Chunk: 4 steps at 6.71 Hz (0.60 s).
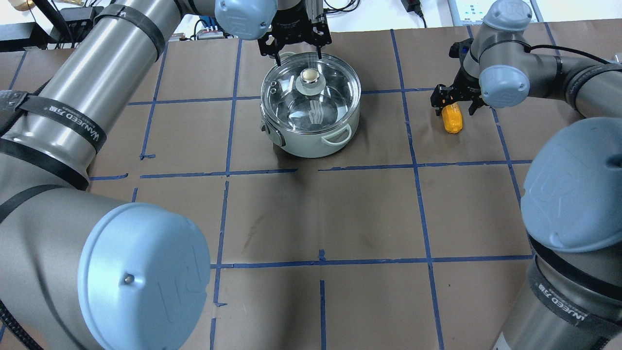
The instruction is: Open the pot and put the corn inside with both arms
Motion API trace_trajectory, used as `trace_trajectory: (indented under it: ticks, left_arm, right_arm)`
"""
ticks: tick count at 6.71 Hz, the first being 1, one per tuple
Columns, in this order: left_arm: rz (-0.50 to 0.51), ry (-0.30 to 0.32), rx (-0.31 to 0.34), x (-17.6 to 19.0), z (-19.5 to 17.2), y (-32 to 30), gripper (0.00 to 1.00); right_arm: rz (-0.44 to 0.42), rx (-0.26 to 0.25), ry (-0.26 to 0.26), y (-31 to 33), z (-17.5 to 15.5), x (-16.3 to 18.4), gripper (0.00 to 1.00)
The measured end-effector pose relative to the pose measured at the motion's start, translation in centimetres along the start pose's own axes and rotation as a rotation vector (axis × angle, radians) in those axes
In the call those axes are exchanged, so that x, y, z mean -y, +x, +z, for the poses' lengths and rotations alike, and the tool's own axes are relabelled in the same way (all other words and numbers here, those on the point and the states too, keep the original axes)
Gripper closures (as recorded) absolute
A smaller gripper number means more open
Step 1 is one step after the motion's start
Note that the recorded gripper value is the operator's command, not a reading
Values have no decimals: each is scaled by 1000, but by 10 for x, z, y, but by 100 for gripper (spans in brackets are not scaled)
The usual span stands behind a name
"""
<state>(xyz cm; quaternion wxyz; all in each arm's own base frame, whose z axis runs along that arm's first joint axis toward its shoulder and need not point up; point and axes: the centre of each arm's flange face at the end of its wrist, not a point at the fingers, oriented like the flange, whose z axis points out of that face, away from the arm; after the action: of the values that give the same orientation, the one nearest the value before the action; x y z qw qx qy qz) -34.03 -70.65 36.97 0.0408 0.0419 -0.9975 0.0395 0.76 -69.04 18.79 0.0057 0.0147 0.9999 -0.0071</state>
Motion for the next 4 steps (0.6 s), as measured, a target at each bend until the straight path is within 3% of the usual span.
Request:
trace_trajectory:
  ticks: [1,4]
  left_arm:
    - [-1,-10,-4,-4,6,7,0]
    - [-5,-49,2,-19,22,19,3]
  right_arm:
    - [-1,11,0,0,2,0,92]
    - [-2,6,23,2,-13,5,92]
